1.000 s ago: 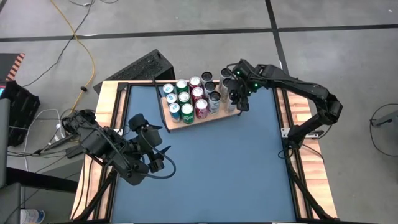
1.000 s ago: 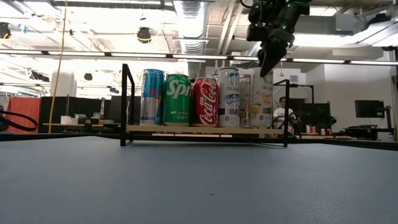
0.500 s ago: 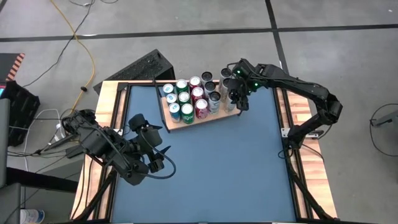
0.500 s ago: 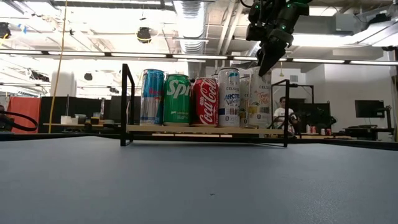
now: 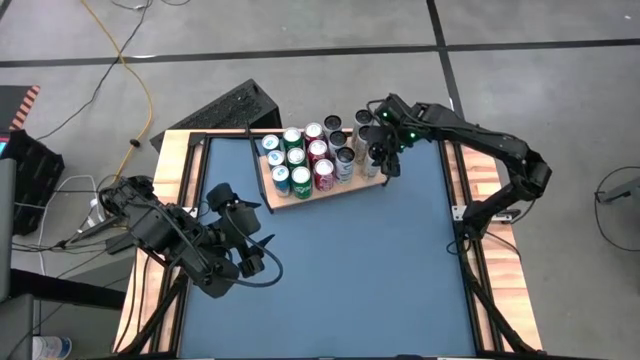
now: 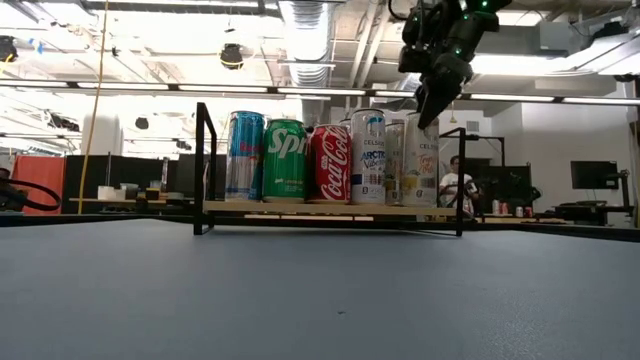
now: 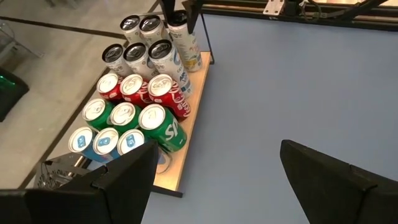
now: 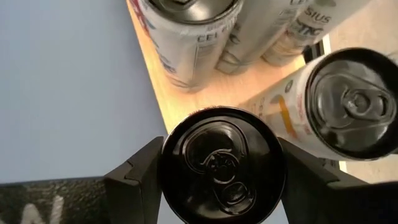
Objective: Place canned beverage on shelf
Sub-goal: Put the white yellow soda can on the shelf aligned with the other white yellow soda cans
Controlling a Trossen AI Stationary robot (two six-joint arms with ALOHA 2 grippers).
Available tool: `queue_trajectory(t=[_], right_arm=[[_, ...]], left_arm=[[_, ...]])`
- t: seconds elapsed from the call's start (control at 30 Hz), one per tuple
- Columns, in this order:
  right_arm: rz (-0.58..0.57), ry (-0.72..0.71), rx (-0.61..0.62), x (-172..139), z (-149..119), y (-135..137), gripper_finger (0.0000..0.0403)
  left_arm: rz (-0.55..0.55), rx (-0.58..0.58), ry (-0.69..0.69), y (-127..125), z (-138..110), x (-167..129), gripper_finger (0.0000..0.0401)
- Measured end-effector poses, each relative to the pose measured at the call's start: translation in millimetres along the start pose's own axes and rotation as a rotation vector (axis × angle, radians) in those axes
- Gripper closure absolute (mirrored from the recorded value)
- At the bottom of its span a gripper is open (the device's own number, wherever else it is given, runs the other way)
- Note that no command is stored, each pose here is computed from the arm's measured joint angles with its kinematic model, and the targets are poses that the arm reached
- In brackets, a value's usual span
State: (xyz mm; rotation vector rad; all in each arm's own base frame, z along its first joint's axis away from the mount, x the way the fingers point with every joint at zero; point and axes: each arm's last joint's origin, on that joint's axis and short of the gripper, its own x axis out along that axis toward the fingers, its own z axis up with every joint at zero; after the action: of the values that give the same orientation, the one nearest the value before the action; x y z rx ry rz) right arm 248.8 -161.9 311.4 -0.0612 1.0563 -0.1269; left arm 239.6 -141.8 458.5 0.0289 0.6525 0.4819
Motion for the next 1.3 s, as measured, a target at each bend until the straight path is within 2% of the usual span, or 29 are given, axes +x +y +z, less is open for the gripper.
queue_trajectory(t=[0.4,0.73,0.87,1.3], right_arm=[[0.005,-0.006,-0.014,3.3,0.8,3.9,0.0159],[0.000,0.009,-0.012,4.9,-0.4,3.9,0.0090],[-0.040,0.037,-0.014,4.9,-1.2,3.3,0.0072],[-0.107,0.011,0.003,-18.2,7.4,-8.6,0.0077]], left_arm=[[0.009,-0.008,-0.008,0.3,0.3,0.0,0.0076],[0.017,-0.008,-0.015,0.5,0.4,0.0,0.0076],[0.020,-0.010,-0.015,1.2,0.9,0.8,0.0076],[0.036,-0.016,-0.004,5.3,3.8,6.2,0.0076]])
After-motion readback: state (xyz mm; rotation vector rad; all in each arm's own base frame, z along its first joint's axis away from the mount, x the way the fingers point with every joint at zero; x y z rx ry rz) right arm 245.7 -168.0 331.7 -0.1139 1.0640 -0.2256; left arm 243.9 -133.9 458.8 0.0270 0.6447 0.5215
